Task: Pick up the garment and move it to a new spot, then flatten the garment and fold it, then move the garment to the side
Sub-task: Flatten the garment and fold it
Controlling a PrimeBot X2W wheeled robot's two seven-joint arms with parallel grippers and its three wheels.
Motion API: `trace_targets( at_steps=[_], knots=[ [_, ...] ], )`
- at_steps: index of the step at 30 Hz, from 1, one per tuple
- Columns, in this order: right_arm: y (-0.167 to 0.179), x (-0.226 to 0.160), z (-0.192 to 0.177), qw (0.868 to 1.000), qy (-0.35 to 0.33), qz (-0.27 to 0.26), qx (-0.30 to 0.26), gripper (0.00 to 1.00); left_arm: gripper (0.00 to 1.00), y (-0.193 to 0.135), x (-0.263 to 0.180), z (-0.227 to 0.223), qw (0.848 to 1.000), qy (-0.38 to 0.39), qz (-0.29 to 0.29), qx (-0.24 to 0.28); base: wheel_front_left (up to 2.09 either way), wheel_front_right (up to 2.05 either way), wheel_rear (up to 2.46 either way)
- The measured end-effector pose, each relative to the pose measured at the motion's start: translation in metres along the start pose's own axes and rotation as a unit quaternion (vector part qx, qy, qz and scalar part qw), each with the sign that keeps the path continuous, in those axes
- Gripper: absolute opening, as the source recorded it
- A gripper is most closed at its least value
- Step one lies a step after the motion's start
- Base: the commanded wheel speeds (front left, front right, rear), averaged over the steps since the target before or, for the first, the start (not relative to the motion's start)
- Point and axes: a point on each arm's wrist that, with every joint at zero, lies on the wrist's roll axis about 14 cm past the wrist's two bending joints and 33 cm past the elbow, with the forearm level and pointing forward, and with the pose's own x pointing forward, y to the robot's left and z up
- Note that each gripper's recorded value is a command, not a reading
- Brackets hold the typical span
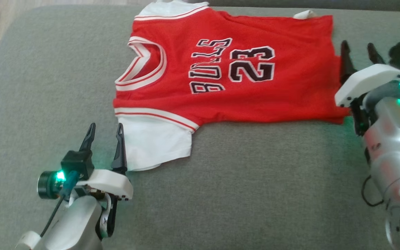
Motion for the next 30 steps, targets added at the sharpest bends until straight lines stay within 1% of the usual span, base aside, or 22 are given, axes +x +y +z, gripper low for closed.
trace_targets(
  at_steps=[3,6,8,11,14,15,18,22,25,30],
  knots=[
    [-0.001,-0.007,0.004,1.0,-0.01,-0.001,-0.018,1.0,1.0,-0.005,0.002,0.004,1.0,-0.005,-0.004,0.001,0.0,0.0,0.0],
    [-0.007,-0.019,0.024,0.998,-0.064,-0.015,-0.012,1.0,1.0,-0.011,0.003,0.008,1.0,-0.012,-0.013,0.001,0.0,0.0,0.0],
    [-0.017,-0.036,0.029,0.995,-0.092,-0.032,-0.022,1.0,1.0,-0.014,0.002,0.013,1.0,-0.019,-0.016,0.001,0.0,0.0,0.0],
    [-0.034,-0.066,0.018,0.992,-0.106,-0.056,-0.033,1.0,1.0,-0.02,-0.002,0.019,0.999,-0.029,-0.024,0.0,0.0,0.0,0.0],
    [-0.029,-0.09,0.012,0.991,-0.124,-0.046,-0.018,1.0,1.0,-0.027,-0.006,0.025,0.999,-0.038,-0.032,-0.002,0.0,0.0,0.0],
    [-0.024,-0.105,0.016,0.989,-0.144,-0.041,-0.012,1.0,1.0,-0.031,-0.009,0.028,0.998,-0.044,-0.037,-0.003,0.0,0.0,0.0],
    [-0.025,-0.127,0.018,0.985,-0.165,-0.043,-0.005,1.0,1.0,-0.032,-0.014,0.031,0.998,-0.049,-0.036,-0.005,0.0,0.0,0.0],
    [-0.02,-0.152,-0.005,0.987,-0.154,-0.036,0.003,1.0,1.0,-0.033,-0.021,0.031,0.998,-0.053,-0.033,-0.013,0.0,0.0,0.0],
    [-0.017,-0.163,-0.022,0.99,-0.138,-0.033,0.007,1.0,1.0,-0.031,-0.024,0.029,0.998,-0.052,-0.03,-0.015,0.0,0.0,0.0],
    [-0.016,-0.166,-0.02,0.989,-0.145,-0.032,0.015,1.0,1.0,-0.031,-0.026,0.024,0.998,-0.049,-0.027,-0.019,0.0,0.0,0.0]
  ],
)
